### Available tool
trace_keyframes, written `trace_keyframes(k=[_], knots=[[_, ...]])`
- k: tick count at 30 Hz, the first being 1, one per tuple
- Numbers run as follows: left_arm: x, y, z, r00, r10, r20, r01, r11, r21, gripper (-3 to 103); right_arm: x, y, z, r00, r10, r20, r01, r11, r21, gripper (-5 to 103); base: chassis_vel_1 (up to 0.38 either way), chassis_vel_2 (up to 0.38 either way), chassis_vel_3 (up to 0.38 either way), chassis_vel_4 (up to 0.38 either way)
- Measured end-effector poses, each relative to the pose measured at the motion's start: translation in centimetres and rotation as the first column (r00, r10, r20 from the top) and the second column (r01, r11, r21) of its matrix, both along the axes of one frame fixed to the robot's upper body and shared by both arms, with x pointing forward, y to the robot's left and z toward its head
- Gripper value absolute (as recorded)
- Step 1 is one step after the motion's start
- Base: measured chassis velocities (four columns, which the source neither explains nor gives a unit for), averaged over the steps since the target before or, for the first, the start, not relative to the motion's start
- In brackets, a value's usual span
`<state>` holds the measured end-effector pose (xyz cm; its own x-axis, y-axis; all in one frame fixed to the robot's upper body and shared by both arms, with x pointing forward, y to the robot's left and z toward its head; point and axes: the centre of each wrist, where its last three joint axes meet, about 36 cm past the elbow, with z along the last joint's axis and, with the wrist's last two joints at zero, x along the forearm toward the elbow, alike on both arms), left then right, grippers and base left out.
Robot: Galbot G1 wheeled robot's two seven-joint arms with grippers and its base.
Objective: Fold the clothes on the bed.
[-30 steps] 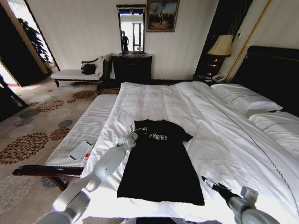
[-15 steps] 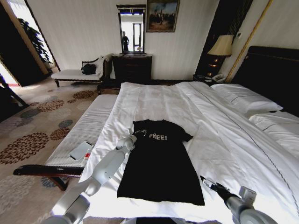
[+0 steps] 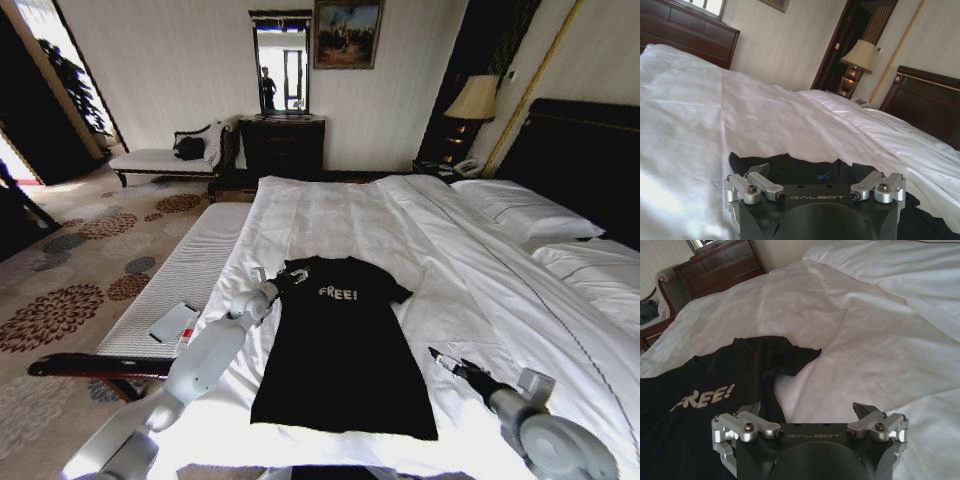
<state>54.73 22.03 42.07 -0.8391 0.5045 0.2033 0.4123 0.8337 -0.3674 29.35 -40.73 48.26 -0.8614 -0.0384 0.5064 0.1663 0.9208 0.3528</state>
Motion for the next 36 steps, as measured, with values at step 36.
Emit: trace_keyframes(k=[36], knots=[[-10.8,8.9,1.0,0.995,0.092,0.031,-0.094,0.994,0.061,100,26.5,-10.0,-5.7,0.975,-0.111,-0.192,0.186,0.883,0.432,100,0.000,0.000,0.000,0.000]])
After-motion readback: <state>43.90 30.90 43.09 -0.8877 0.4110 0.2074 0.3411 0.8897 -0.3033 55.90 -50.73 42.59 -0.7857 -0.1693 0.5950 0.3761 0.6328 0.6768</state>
